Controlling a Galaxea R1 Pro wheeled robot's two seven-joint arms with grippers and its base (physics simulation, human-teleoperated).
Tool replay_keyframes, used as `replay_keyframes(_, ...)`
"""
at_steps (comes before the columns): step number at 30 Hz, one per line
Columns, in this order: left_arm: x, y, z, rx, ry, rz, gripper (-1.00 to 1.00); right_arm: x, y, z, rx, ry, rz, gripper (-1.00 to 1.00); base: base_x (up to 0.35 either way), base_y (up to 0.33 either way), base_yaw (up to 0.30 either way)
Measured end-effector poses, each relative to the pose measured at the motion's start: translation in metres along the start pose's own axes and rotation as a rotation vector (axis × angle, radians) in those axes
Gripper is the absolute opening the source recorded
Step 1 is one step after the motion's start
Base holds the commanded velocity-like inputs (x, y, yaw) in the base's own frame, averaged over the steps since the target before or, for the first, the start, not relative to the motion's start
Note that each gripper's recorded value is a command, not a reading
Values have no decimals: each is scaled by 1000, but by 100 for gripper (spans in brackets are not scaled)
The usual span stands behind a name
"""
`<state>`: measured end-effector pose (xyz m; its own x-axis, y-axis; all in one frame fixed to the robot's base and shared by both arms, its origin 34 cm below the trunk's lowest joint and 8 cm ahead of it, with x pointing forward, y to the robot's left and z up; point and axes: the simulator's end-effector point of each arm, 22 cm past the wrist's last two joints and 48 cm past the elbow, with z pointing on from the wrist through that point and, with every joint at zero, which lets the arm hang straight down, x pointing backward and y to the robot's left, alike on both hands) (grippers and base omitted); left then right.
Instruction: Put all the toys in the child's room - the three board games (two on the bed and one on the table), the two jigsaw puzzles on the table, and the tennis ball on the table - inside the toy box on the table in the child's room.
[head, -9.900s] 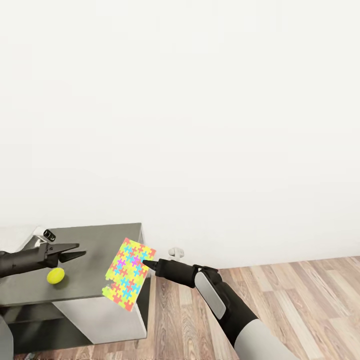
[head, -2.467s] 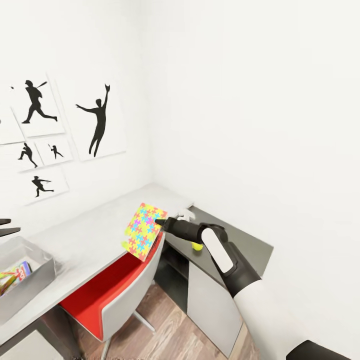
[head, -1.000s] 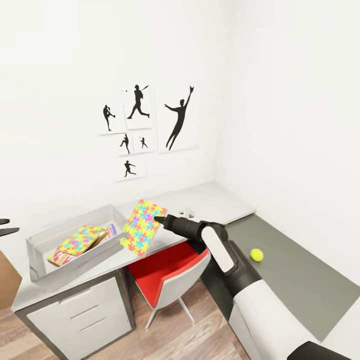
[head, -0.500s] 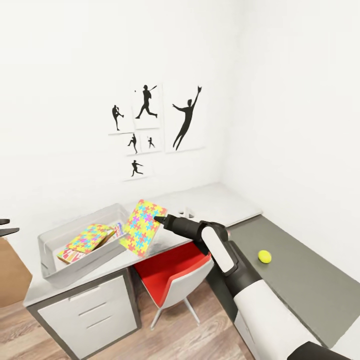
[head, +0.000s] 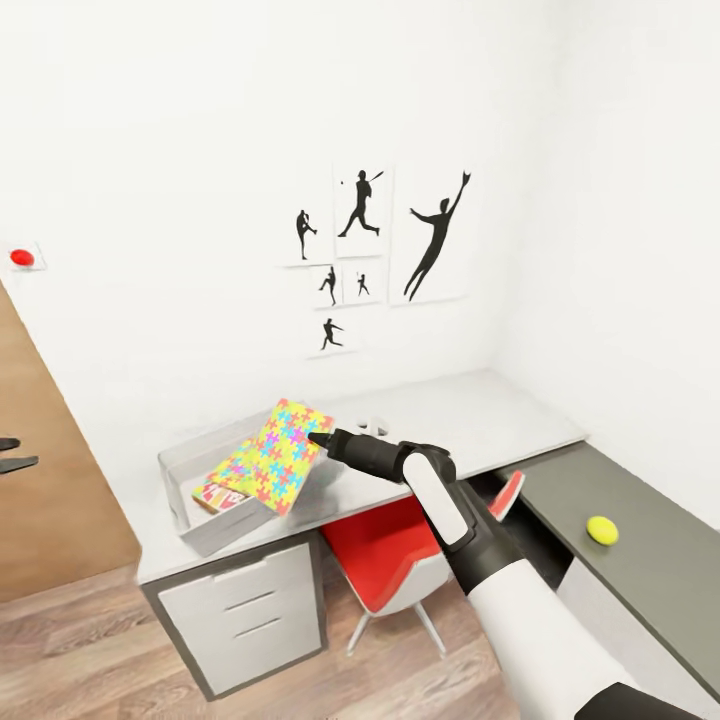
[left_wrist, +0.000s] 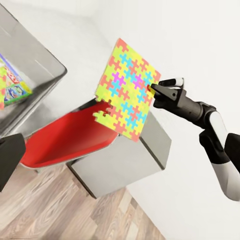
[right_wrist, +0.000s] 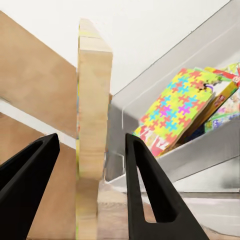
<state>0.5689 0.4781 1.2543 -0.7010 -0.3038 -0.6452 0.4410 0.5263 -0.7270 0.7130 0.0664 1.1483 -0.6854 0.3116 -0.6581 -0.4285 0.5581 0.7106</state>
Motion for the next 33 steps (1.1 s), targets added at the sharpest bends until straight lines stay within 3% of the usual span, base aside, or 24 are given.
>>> replay_keyframes(5,1,2,0,-3,0,-8,100,0,0,0,1,-1,1,-100,-32,55,287)
replay_keyframes(11,5,21,-7,-22,-26,-65,100,-2,-3,-1,5,-6,4,-100,-3,8,288)
replay_keyframes(16,8,34,-14,-37,-48,-71,100,-5,-7,-1,17,-19,9,-100,38,28,278)
replay_keyframes(20,22,62,-21,-76,-61,-76,100,-15,-29,-2,113,-50,7,-100,14,4,218)
replay_keyframes(25,56,93,-7,-93,-30,-162,100,-32,-54,-7,211,-113,17,-100,2,1,152)
replay_keyframes(28,73,106,3,-81,-39,-199,100,-37,-62,-10,230,-132,36,-100,0,0,52)
replay_keyframes(33,86,118,7,-81,-52,-202,100,-41,-64,-12,235,-144,40,-100,28,9,10)
